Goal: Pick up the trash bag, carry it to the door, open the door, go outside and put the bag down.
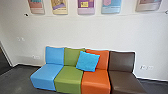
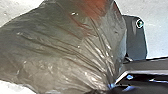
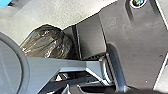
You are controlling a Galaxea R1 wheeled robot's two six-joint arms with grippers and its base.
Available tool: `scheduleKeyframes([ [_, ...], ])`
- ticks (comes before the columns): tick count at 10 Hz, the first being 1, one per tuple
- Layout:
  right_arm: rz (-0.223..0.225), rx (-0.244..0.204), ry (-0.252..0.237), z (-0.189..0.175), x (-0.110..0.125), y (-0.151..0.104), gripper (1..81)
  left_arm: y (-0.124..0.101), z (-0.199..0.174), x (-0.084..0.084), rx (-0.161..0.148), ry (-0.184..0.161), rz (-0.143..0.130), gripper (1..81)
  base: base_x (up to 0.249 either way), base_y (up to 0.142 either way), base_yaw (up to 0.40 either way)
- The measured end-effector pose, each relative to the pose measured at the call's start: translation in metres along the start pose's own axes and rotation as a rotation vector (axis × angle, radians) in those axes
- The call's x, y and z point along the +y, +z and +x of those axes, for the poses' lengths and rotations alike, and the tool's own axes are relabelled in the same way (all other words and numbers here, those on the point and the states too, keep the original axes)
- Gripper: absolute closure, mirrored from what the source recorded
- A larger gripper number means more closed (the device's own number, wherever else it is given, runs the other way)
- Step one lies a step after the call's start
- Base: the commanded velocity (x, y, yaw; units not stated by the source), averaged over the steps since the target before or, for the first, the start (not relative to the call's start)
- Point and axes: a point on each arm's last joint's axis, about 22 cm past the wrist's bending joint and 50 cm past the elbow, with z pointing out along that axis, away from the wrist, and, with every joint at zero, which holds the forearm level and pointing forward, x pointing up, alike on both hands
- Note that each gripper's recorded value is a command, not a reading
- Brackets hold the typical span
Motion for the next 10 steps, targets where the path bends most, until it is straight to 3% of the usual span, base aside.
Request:
scheduleKeyframes([
  [4, -0.119, 0.001, 0.012, -0.021, 0.057, -0.021, 1.0, -0.006, -0.04, -0.007, -0.035, -0.023, 0.034, 81.1, 0.0, 0.0, 0.0],
  [6, -0.168, -0.005, 0.024, -0.034, 0.081, -0.031, 1.0, -0.003, -0.055, 0.001, -0.048, -0.031, 0.037, 81.1, 0.0, 0.0, 0.0],
  [8, -0.171, -0.013, 0.029, -0.043, 0.081, -0.032, 1.0, -0.002, -0.07, 0.002, -0.061, -0.038, 0.039, 81.1, 0.0, 0.0, 0.0],
  [10, -0.154, -0.016, 0.03, -0.048, 0.067, -0.02, 1.0, -0.003, -0.069, -0.001, -0.055, -0.038, 0.048, 81.1, 0.0, 0.0, 0.0],
])
